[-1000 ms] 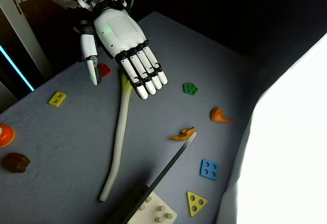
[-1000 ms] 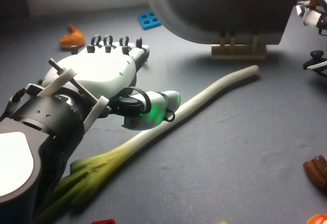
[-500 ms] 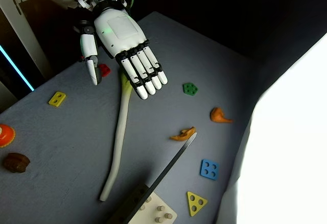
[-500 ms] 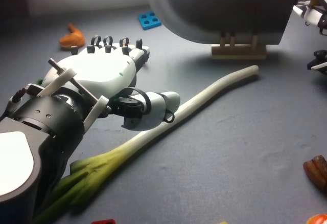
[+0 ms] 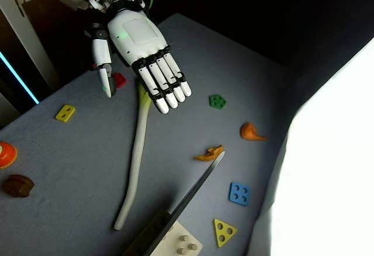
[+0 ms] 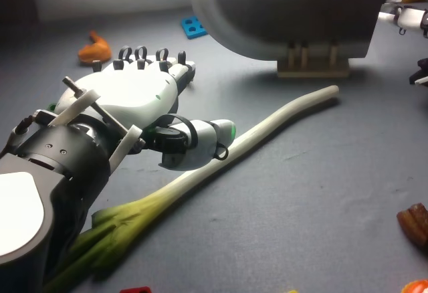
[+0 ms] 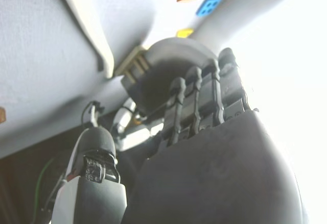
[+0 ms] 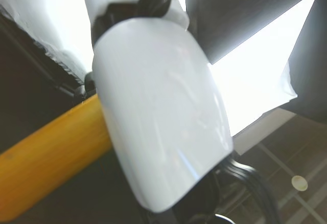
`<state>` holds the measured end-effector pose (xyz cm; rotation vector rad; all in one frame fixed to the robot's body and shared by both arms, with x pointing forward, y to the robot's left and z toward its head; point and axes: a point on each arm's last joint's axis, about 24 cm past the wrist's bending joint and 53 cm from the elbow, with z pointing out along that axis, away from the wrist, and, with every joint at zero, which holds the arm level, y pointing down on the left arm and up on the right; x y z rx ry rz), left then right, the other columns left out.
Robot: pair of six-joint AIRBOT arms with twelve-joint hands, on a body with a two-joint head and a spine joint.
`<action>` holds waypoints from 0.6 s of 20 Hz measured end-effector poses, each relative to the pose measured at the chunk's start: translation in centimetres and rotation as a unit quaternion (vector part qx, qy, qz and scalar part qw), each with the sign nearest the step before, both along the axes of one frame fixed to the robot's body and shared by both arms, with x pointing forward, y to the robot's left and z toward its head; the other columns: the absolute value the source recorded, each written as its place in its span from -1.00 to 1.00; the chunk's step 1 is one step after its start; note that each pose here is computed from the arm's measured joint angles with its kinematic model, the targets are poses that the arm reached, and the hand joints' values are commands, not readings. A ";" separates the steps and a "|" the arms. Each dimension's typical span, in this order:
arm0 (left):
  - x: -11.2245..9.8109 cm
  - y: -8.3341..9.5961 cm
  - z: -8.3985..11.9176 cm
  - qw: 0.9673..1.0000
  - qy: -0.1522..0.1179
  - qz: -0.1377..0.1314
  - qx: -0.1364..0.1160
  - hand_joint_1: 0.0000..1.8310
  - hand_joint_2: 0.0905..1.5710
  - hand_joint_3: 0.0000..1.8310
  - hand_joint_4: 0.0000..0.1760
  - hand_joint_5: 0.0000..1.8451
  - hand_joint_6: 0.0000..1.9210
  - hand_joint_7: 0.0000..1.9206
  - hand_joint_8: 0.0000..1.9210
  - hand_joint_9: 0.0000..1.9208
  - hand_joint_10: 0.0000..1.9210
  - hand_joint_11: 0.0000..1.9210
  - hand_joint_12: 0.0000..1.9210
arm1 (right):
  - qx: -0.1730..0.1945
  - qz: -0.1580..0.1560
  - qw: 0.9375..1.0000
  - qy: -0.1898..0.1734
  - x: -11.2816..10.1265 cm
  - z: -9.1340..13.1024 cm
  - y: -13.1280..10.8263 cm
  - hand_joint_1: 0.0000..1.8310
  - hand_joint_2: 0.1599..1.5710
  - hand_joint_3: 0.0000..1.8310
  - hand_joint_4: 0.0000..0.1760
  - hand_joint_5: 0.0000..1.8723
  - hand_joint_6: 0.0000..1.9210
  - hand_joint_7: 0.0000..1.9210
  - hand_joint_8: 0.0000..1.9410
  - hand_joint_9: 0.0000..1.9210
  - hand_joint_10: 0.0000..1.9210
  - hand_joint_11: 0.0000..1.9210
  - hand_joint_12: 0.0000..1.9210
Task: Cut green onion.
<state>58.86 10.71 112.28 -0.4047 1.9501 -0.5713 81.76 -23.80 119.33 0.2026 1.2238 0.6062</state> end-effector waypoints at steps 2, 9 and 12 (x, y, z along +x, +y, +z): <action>0.0 0.0 0.0 1.000 0.000 0.000 0.000 -0.89 0.59 -1.00 -1.00 -0.92 -1.00 -0.94 -1.00 -0.99 -1.00 -1.00 -1.00 | -0.018 0.007 1.000 0.007 0.2 -0.1 0.2 0.08 0.07 -1.00 -0.50 -1.00 -1.00 -0.99 -1.00 -0.98 -1.00 -1.00 -1.00; 0.0 0.0 0.0 1.000 0.001 0.000 -0.001 -0.87 0.58 -1.00 -1.00 -0.87 -0.98 -0.93 -0.99 -0.98 -0.99 -0.99 -1.00 | -0.031 0.016 0.999 0.032 0.2 1.1 -0.3 0.08 0.06 -1.00 -0.44 -1.00 -1.00 -1.00 -1.00 -1.00 -1.00 -1.00 -1.00; 0.0 0.0 0.1 1.000 0.002 0.003 -0.005 -0.89 0.59 -1.00 -1.00 -0.90 -1.00 -0.94 -1.00 -1.00 -1.00 -1.00 -1.00 | -0.020 0.054 0.997 0.042 -0.7 2.7 0.1 0.12 0.03 -1.00 -0.49 -1.00 -1.00 -1.00 -1.00 -1.00 -1.00 -1.00 -1.00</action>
